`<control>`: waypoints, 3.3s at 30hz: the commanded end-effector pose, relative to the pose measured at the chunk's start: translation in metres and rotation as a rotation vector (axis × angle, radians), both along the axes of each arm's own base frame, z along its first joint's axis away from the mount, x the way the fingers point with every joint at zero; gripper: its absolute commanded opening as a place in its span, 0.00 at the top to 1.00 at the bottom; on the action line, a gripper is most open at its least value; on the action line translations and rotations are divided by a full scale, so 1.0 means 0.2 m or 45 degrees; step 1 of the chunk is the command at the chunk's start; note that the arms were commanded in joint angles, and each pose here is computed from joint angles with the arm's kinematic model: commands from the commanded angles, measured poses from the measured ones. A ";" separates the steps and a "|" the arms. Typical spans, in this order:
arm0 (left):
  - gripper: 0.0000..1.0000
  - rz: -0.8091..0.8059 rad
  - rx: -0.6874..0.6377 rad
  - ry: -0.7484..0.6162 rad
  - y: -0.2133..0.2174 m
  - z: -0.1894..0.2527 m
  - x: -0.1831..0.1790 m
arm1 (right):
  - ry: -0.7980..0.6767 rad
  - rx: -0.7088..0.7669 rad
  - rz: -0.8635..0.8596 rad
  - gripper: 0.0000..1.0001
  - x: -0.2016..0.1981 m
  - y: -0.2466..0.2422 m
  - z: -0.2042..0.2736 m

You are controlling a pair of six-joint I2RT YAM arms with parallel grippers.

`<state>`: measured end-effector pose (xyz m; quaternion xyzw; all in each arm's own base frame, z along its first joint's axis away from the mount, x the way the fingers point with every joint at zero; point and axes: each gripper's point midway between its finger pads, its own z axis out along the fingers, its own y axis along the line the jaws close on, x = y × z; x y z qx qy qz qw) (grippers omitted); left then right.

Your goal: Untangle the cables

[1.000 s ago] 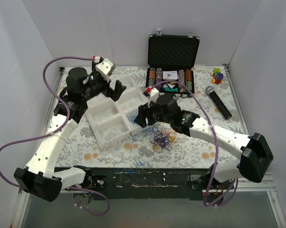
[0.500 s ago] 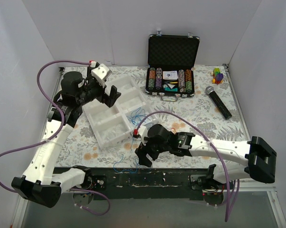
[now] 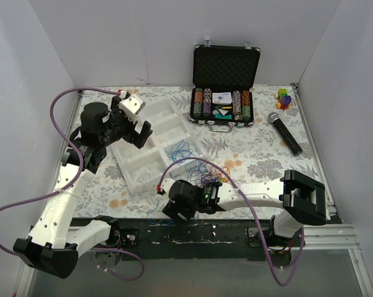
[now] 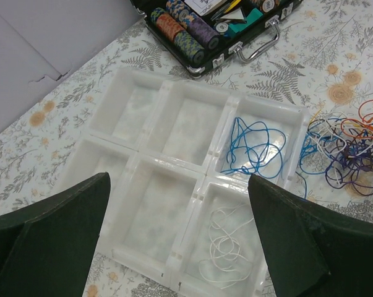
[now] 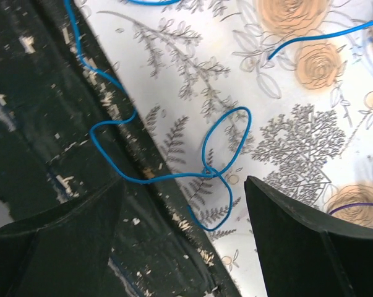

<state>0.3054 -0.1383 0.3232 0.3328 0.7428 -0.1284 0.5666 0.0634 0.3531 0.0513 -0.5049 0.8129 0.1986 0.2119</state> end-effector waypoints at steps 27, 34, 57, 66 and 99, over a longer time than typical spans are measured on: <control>0.12 0.038 0.051 -0.118 0.07 -0.03 -0.04 | -0.225 0.415 -0.165 0.56 0.17 0.04 0.49; 0.12 0.031 0.042 -0.106 0.06 -0.03 -0.04 | -0.105 0.192 -0.281 0.24 0.18 0.09 0.21; 0.11 0.055 0.087 -0.141 0.10 -0.05 -0.04 | -0.232 0.399 -0.184 0.99 0.28 0.22 0.59; 0.12 0.205 0.022 -0.185 0.15 0.04 0.03 | -0.540 0.608 -0.275 0.99 0.60 0.11 1.30; 0.02 0.283 -0.208 -0.238 0.16 0.19 -0.04 | -0.844 0.471 -0.429 0.99 1.41 0.02 1.00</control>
